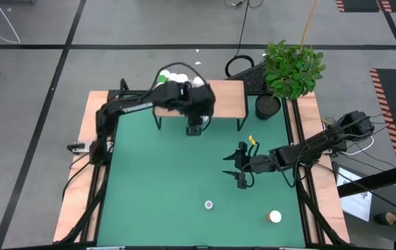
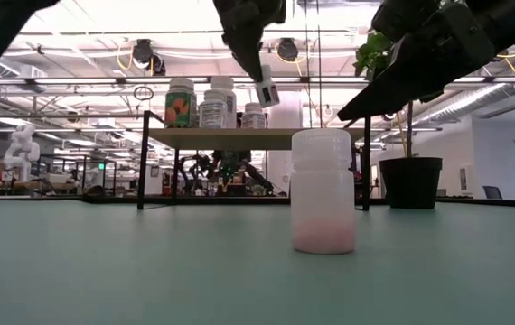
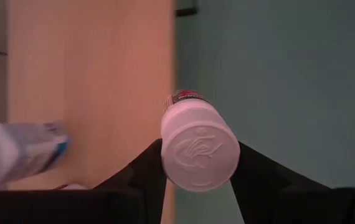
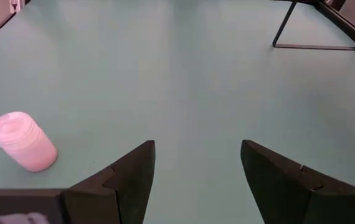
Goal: Pick and place medicine bottles onto shelf by color
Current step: Put the black bottle on the shelf
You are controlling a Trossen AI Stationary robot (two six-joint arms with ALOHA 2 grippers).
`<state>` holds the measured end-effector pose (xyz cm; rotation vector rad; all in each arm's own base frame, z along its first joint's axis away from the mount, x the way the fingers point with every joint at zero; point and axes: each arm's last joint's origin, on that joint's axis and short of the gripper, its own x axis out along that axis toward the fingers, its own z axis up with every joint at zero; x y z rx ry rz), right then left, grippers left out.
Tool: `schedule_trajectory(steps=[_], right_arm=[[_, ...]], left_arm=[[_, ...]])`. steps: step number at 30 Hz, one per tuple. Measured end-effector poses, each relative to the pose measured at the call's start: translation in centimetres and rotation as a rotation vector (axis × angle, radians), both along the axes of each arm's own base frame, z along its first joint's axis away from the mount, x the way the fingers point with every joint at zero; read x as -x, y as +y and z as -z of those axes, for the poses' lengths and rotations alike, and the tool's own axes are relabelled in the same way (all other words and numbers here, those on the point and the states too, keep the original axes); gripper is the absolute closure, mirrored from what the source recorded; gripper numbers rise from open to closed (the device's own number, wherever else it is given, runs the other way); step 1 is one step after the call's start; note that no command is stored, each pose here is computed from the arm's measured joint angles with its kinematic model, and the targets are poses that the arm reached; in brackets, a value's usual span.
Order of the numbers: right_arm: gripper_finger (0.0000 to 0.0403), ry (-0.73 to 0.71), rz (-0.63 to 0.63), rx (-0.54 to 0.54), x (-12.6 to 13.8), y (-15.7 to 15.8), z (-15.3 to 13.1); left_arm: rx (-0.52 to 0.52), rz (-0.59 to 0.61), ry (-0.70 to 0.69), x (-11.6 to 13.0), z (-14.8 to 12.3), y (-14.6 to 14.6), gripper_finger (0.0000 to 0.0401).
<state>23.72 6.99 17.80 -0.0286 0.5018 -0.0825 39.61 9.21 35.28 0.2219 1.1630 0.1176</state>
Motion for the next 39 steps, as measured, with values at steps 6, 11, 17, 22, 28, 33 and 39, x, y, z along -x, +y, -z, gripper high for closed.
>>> schedule_trajectory(steps=[6, 11, 17, 22, 28, 33, 39], right_arm=[[0.017, 0.006, 0.002, -0.001, 0.0, 0.0, 0.1], [0.017, 0.008, 0.004, 0.0, 0.0, -0.1, 0.1], [0.017, 0.003, 0.013, -0.002, -0.1, -0.3, 0.0], [0.017, 0.003, 0.021, -0.008, -0.1, -0.4, 0.0], [0.017, 0.001, 0.021, -0.009, -0.1, -0.4, 0.0], [0.017, -0.008, 0.02, -0.013, -0.1, -0.4, -0.1], [0.017, -0.019, 0.02, -0.017, -0.2, -0.3, -0.2]], left_arm=[[-0.002, -0.038, 0.04, 0.2, 0.2, 3.6, 0.0251], [-0.011, -0.059, 0.042, 0.9, 0.2, 5.6, 0.0251], [0.0, -0.077, 0.022, 1.6, 0.1, 7.6, 0.0244], [-0.008, -0.085, -0.01, 1.5, 0.0, 8.2, 0.0243], [0.008, -0.058, 0.004, 1.3, 0.6, 8.4, 0.0241], [0.011, -0.061, 0.03, 0.8, 1.8, 8.9, 0.0241], [-0.005, -0.058, 0.024, 0.5, 1.9, 9.0, 0.0241]])
